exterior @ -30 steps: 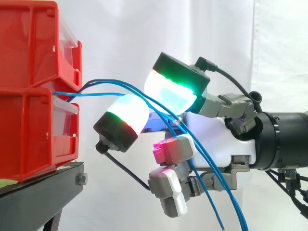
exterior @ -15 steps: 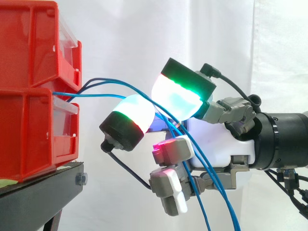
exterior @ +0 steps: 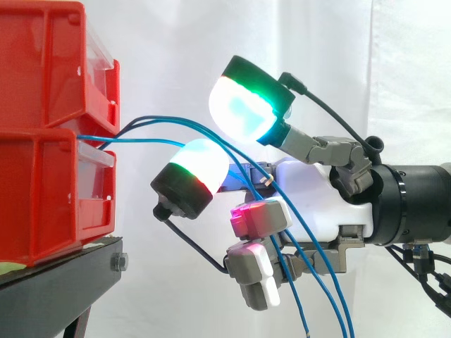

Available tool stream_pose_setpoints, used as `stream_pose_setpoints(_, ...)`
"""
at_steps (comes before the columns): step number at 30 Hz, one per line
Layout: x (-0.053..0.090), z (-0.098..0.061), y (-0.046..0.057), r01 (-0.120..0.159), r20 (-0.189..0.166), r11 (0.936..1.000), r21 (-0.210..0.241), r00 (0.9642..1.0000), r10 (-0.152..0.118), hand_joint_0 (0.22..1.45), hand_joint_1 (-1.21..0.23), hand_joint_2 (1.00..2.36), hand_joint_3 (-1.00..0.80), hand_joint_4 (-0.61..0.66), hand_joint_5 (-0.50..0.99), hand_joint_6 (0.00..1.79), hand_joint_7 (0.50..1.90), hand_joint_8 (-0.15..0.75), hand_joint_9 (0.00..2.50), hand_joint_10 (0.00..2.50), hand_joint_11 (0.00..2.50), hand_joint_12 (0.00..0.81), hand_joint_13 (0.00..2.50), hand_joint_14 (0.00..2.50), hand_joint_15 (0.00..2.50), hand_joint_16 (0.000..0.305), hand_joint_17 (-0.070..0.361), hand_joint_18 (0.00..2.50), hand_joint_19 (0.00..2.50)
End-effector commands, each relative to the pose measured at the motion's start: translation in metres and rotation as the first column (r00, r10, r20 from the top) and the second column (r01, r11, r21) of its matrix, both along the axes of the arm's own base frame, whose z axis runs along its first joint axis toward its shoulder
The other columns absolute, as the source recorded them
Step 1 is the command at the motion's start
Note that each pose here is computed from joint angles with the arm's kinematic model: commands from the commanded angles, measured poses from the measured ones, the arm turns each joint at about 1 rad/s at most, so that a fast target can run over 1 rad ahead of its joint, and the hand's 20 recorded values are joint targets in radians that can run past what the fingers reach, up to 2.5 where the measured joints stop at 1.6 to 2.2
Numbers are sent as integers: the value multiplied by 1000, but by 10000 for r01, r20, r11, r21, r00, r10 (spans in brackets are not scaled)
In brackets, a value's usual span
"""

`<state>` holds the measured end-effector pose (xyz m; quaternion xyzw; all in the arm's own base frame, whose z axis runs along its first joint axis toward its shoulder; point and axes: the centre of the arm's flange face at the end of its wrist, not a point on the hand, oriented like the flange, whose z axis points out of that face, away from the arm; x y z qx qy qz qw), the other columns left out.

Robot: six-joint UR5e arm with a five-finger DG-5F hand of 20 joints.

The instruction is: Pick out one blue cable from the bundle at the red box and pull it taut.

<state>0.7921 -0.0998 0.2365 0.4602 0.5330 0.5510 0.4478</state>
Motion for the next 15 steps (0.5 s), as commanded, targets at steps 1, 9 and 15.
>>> stream_pose_setpoints(1, 0, 0, -2, -4, -22, 10000, -5, 10000, 4, 586, -545, 1010, -384, -20, -99, 855, 893, 275, 1229, 37, 894, 358, 1058, 28, 687, 54, 121, 893, 668)
stream_pose_setpoints(9, -1, 1, -5, 28, 30, 10000, -35, 10000, -27, 594, -764, 1020, -241, -11, -110, 874, 924, 272, 1153, 39, 888, 356, 1019, 27, 685, 53, 120, 852, 656)
stream_pose_setpoints(15, 0, 1, -5, 59, 48, 9999, -140, 10000, -59, 712, -905, 1015, -320, -85, -128, 896, 1115, 257, 1110, 38, 881, 346, 982, 27, 670, 52, 117, 823, 607)
